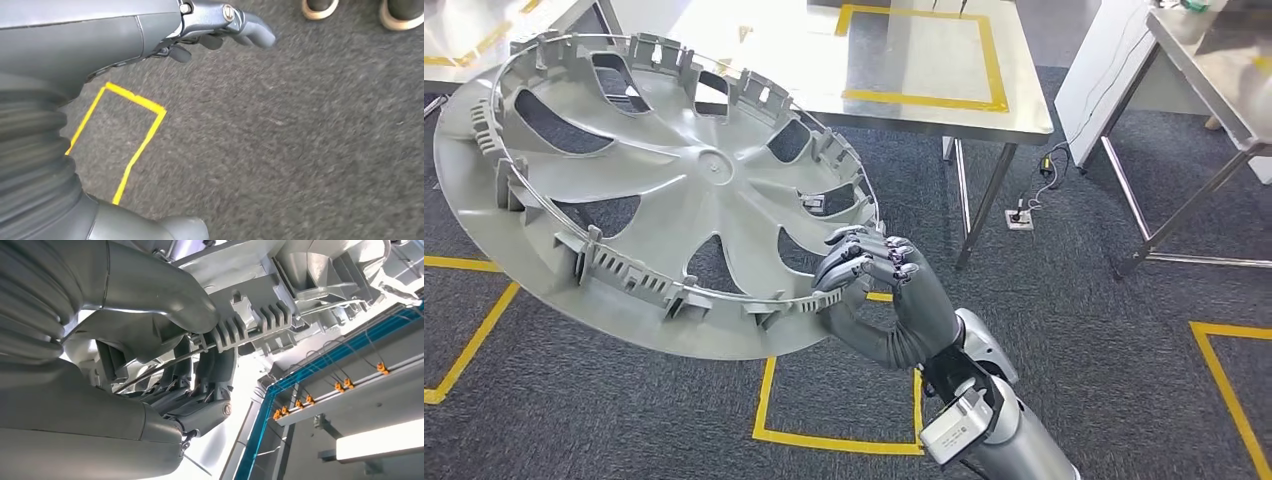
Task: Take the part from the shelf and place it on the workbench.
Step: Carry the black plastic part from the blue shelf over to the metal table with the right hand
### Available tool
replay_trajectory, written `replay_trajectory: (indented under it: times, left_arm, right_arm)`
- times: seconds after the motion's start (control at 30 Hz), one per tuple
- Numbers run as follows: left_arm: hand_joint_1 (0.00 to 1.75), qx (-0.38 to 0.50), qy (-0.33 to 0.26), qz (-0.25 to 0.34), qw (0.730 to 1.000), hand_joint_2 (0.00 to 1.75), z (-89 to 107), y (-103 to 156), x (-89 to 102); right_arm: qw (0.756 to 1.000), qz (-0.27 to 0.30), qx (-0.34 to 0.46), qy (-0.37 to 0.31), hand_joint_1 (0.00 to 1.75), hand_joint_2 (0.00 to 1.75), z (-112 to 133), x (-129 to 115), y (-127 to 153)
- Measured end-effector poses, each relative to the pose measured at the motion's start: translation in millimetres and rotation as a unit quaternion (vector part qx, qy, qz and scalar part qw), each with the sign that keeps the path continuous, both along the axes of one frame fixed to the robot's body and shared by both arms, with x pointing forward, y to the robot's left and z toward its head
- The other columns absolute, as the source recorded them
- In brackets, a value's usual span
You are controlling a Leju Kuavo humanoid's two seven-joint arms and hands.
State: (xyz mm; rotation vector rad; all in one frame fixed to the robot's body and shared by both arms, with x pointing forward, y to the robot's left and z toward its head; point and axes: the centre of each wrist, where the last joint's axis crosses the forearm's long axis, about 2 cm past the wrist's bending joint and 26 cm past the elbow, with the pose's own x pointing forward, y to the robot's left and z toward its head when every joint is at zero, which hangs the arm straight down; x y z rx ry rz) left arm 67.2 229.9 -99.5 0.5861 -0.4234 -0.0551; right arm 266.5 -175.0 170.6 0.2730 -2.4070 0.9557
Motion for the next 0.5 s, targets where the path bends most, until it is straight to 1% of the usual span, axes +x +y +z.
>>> replay_trajectory:
  times: [0.17, 0.5]
  left_arm:
    - [0.00, 0.001, 0.003, 0.000, 1.000, 1.75, -0.5, 0.8, -2.7]
    - [0.00, -0.002, 0.000, 0.001, 1.000, 1.75, 0.0, -0.8, -0.3]
  right_arm:
    - [1.000, 0.001, 0.005, 0.002, 1.75, 1.75, -0.2, 0.1, -0.2]
    - [1.000, 0.000, 0.009, 0.004, 1.75, 1.75, -0.3, 0.2, -0.3]
